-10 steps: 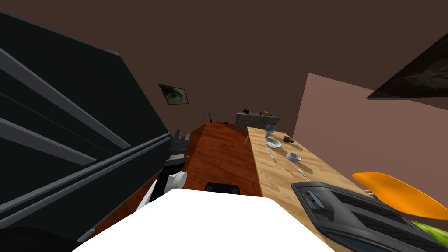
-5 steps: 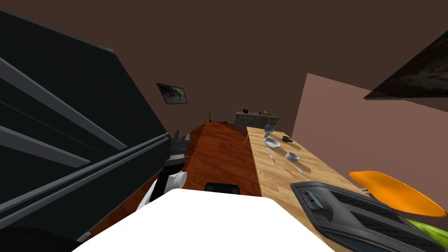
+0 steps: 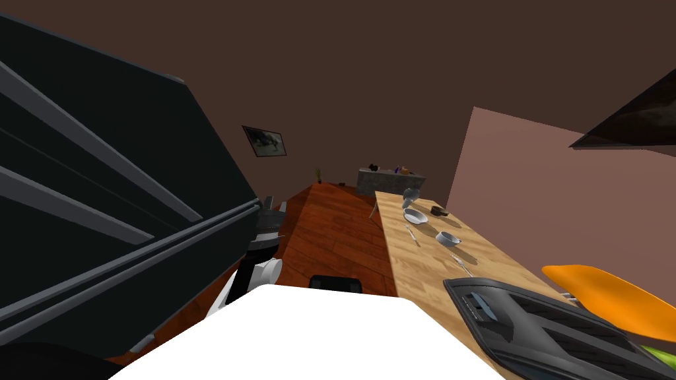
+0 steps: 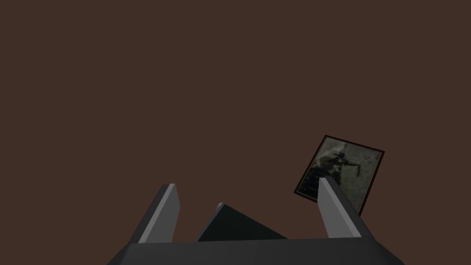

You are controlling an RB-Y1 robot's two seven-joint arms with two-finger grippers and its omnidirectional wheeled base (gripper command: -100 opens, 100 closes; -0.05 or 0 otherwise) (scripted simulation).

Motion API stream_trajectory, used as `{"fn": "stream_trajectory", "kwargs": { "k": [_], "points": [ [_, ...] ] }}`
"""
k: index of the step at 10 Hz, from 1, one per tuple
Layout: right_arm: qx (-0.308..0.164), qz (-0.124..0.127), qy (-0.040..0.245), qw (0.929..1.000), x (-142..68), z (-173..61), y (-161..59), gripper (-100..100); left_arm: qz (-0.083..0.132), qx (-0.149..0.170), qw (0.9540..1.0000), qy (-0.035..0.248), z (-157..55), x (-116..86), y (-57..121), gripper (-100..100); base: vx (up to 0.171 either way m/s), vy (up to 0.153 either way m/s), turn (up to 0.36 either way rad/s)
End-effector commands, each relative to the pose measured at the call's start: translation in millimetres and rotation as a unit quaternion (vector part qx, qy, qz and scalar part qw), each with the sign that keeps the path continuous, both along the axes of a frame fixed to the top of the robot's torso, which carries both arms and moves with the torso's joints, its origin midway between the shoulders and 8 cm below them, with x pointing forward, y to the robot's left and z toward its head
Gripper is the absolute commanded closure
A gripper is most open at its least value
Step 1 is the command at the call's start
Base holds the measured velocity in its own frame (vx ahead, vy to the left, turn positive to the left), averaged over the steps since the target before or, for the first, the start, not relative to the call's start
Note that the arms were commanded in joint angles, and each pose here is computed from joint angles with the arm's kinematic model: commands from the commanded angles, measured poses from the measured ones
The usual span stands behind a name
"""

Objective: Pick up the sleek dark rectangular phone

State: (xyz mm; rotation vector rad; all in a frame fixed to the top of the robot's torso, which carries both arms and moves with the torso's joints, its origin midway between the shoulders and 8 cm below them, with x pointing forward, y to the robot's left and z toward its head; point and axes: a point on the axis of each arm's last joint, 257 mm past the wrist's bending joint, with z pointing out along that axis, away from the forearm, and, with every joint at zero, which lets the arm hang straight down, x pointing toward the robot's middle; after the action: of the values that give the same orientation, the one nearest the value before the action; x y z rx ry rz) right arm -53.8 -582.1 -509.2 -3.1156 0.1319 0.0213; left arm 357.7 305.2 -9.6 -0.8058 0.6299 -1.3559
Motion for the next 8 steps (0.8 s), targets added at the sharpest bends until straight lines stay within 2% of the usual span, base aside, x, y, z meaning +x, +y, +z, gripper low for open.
{"fn": "stream_trajectory", "kwargs": {
  "k": [1, 6, 7, 8],
  "points": [
    [0.000, -0.005, 0.000, 1.0000, -2.0, 4.0, -5.1, 100, 0.000, 0.000, 1.0000, 0.000, 0.0, 0.0, 0.0, 0, -0.051, 0.048, 0.076],
    [-0.001, -0.024, 0.002, 0.9997, -7.7, 17.5, -23.6, 100, 0.000, 0.000, 1.0000, 0.000, 0.0, 0.0, 0.0, 0, -0.030, 0.040, 0.069],
    [-0.001, -0.021, 0.002, 0.9998, -7.3, 15.1, -21.4, 100, 0.000, 0.000, 1.0000, 0.000, 0.0, 0.0, 0.0, 0, -0.012, 0.015, 0.009],
    [-0.001, -0.022, 0.002, 0.9998, -7.2, 15.4, -21.9, 0, 0.000, 0.000, 1.0000, 0.000, -0.1, 0.0, 0.1, 0, 0.000, 0.000, 0.000]
  ]
}}
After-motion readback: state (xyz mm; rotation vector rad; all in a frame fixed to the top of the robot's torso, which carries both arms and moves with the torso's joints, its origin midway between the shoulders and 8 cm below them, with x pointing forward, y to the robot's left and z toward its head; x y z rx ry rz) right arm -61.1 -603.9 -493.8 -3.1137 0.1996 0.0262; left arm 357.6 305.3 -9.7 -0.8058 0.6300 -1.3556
